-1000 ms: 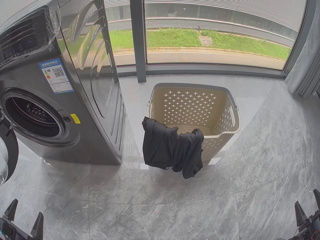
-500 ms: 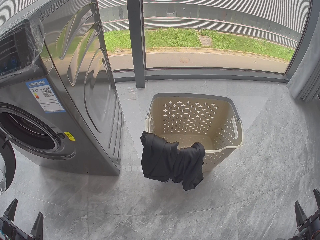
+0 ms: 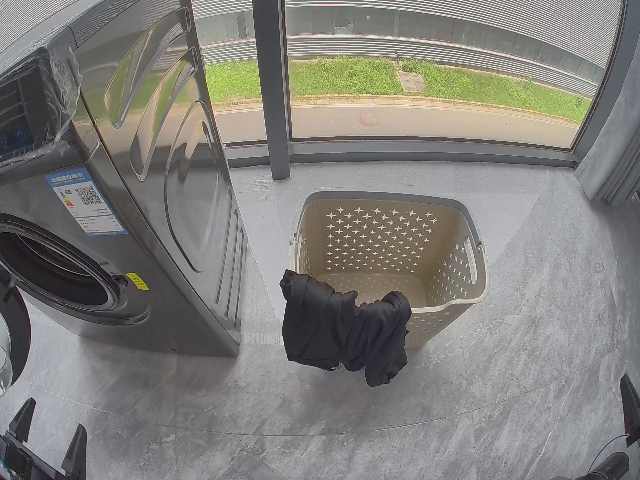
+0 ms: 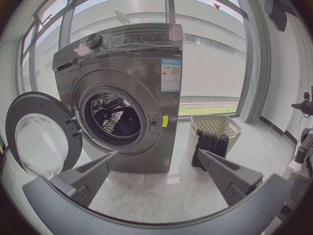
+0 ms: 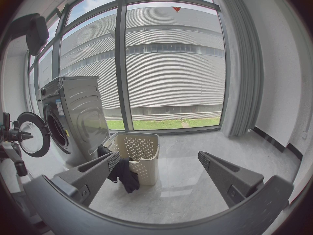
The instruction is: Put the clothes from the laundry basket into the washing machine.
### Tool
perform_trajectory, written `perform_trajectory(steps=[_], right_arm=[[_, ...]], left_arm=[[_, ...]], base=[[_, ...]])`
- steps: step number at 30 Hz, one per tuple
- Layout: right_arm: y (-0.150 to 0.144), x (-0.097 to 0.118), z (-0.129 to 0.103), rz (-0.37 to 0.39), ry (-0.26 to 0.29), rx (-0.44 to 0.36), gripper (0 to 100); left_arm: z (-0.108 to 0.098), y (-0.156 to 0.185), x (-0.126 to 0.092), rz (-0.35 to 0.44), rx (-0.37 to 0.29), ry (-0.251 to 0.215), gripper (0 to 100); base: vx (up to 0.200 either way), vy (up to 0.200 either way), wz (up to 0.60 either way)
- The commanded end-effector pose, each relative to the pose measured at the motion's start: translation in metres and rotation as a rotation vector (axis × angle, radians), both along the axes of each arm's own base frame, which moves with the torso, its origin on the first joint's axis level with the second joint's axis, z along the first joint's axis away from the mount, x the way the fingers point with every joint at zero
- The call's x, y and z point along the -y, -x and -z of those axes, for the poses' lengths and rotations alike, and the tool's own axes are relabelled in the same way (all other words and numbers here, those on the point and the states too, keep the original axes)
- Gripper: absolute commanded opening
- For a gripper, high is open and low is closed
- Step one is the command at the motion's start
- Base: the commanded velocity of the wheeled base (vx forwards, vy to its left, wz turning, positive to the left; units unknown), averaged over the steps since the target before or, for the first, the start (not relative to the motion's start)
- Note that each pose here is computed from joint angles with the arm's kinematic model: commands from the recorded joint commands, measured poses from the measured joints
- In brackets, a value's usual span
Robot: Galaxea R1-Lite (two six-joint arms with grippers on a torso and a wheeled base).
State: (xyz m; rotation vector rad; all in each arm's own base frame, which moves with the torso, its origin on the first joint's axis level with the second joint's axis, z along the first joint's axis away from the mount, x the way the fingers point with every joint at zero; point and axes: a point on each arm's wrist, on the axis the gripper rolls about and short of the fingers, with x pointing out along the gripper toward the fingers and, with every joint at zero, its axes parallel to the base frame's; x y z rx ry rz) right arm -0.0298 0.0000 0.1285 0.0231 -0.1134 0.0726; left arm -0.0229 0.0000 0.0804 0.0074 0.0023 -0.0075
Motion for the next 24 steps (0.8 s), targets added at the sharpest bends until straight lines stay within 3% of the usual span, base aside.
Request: perform_trajectory(steps=[1, 2, 5, 11, 16, 19, 24], right_arm=[[-0.050, -0.005, -0.026, -0.164, -0.082, -0.329, 100], [-0.068, -0.009, -0.030, -0.185, -0.093, -0.389, 100], [-0.097, -0.017, -0.031, -0.234, -0.074, -0.449, 100], [-0.133, -0.041, -0.025, -0.325, -0.031, -0.547, 100], [-0.157, -0.060, -0.017, -0.323, -0.034, -0.606, 100], [-0.178, -0.085, -0.007, -0.321, -0.078, -0.616, 100], [-0.196, -0.104, 0.006, -0.275, -0.104, -0.621, 100]], left_arm=[[0.005, -0.001, 0.000, 0.002, -0.007, -0.002, 100], [0.005, -0.001, 0.000, 0.002, -0.007, -0.002, 100], [0.005, -0.001, 0.000, 0.002, -0.007, -0.002, 100], [0.005, -0.001, 0.000, 0.002, -0.007, 0.000, 100], [0.005, -0.001, 0.000, 0.002, -0.007, 0.000, 100], [0.005, -0.001, 0.000, 0.002, -0.007, 0.001, 100], [0.005, -0.001, 0.000, 0.002, -0.007, 0.001, 100]], base=[[0.000, 0.000, 0.00], [0.000, 0.000, 0.00], [0.000, 0.000, 0.00], [0.000, 0.000, 0.00], [0.000, 0.000, 0.00], [0.000, 0.000, 0.00], [0.000, 0.000, 0.00]])
